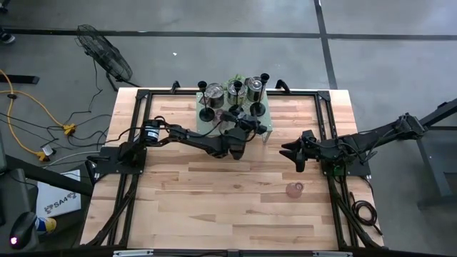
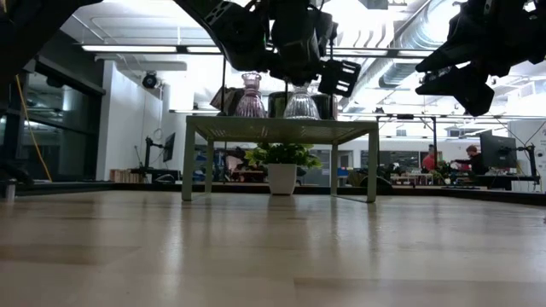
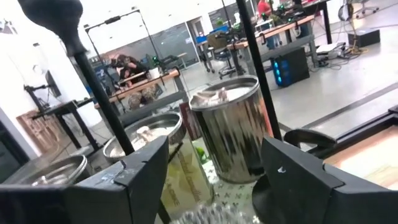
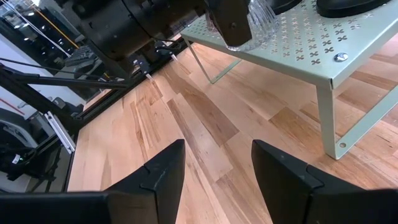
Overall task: Pick & Place candle stick holders
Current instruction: Put the transparent candle holder on the shelf
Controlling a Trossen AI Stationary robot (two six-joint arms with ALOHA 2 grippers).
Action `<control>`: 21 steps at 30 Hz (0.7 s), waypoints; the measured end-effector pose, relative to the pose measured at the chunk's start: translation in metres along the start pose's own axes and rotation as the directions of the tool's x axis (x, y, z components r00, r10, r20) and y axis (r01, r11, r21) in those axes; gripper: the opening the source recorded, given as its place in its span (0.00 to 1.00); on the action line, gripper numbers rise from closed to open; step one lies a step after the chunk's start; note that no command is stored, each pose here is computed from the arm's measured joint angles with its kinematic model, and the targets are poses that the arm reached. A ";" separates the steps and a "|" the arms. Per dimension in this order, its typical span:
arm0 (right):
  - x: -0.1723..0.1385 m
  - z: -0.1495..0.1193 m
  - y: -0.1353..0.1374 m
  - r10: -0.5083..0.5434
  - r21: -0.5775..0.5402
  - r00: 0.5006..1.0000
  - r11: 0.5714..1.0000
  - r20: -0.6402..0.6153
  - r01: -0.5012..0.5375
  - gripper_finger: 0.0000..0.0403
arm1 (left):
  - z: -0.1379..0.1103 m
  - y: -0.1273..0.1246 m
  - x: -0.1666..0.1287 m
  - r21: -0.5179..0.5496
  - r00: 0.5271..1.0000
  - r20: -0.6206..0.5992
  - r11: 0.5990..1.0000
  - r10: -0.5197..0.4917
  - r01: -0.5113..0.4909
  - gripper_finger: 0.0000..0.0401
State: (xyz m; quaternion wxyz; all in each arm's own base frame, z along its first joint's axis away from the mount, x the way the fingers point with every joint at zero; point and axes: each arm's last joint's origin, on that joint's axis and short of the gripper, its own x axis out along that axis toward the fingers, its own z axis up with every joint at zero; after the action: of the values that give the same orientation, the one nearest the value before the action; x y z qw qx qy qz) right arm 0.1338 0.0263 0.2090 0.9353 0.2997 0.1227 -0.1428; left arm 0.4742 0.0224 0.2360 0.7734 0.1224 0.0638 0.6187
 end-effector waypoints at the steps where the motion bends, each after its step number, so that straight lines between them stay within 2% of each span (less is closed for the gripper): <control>1: 0.000 0.000 0.000 0.000 0.000 1.000 1.000 0.000 0.000 0.44 | 0.001 0.001 0.000 0.002 1.000 0.004 1.000 0.000 0.000 0.63; 13: 0.000 0.000 0.000 0.000 0.000 1.000 1.000 0.000 0.000 0.44 | 0.011 0.006 -0.001 0.032 0.999 0.046 0.999 -0.001 0.000 0.63; 21: 0.000 0.000 0.000 0.000 0.000 1.000 1.000 0.000 0.000 0.44 | 0.014 0.007 -0.001 0.104 0.995 0.090 0.994 -0.036 0.027 0.63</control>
State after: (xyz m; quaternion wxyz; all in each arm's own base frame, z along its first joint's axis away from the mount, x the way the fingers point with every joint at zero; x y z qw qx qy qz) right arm 0.1339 0.0263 0.2090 0.9353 0.2996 0.1227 -0.1430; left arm 0.4710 0.0214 0.2516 0.7778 0.1894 0.0618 0.5961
